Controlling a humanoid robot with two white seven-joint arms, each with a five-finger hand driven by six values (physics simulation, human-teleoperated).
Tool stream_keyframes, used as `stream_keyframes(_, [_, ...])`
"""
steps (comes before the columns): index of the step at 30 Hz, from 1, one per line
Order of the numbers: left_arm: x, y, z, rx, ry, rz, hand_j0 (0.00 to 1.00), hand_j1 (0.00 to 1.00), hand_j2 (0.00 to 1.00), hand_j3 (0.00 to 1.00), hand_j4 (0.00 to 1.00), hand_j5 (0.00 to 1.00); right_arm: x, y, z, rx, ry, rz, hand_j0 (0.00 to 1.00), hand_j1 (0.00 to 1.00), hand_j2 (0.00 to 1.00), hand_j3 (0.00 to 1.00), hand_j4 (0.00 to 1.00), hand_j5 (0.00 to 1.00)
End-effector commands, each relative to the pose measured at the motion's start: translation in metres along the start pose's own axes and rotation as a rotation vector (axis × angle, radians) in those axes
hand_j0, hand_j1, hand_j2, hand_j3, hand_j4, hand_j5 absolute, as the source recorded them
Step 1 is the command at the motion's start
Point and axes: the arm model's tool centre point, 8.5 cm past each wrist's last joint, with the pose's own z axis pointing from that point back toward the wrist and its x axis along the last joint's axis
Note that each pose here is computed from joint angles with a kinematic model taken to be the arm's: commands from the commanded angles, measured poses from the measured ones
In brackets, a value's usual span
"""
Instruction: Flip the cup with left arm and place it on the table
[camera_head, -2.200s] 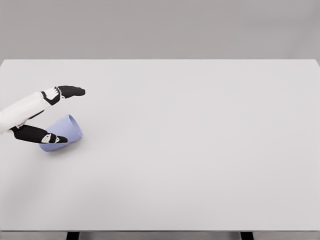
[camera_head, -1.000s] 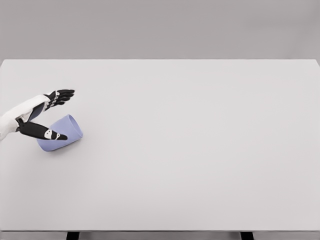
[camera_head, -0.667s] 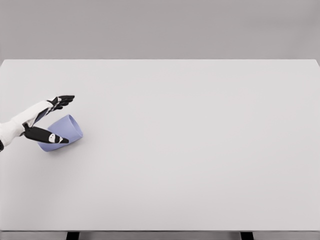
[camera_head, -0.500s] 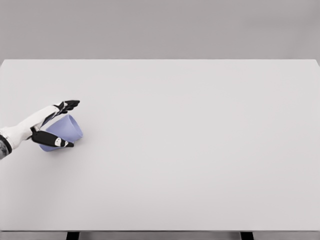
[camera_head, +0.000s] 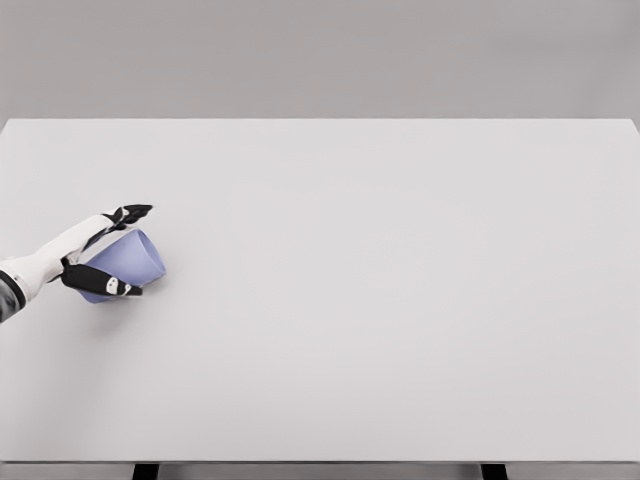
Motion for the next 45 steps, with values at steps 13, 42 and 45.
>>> stream_keyframes(13, [-0.005, -0.01, -0.006, 0.001, 0.024, -0.023, 1.0, 1.0, 1.0, 1.0, 1.0, 1.0, 0.001, 0.0, 0.0, 0.0, -0.002, 0.0, 1.0, 1.0, 1.0, 1.0, 1.0, 1.0])
stream_keyframes(42, [0.01, 0.027, -0.008, -0.002, -0.287, 0.129, 0.58, 0.58, 0.58, 0.58, 0.58, 0.58, 0.001, 0.0, 0.0, 0.0, -0.002, 0.0, 1.0, 1.0, 1.0, 1.0, 1.0, 1.0])
stream_keyframes(45, [0.007, 0.01, -0.019, -0.163, -0.511, 0.158, 0.58, 0.58, 0.58, 0.58, 0.58, 0.58, 0.001, 0.0, 0.0, 0.0, -0.002, 0.0, 1.0, 1.0, 1.0, 1.0, 1.0, 1.0])
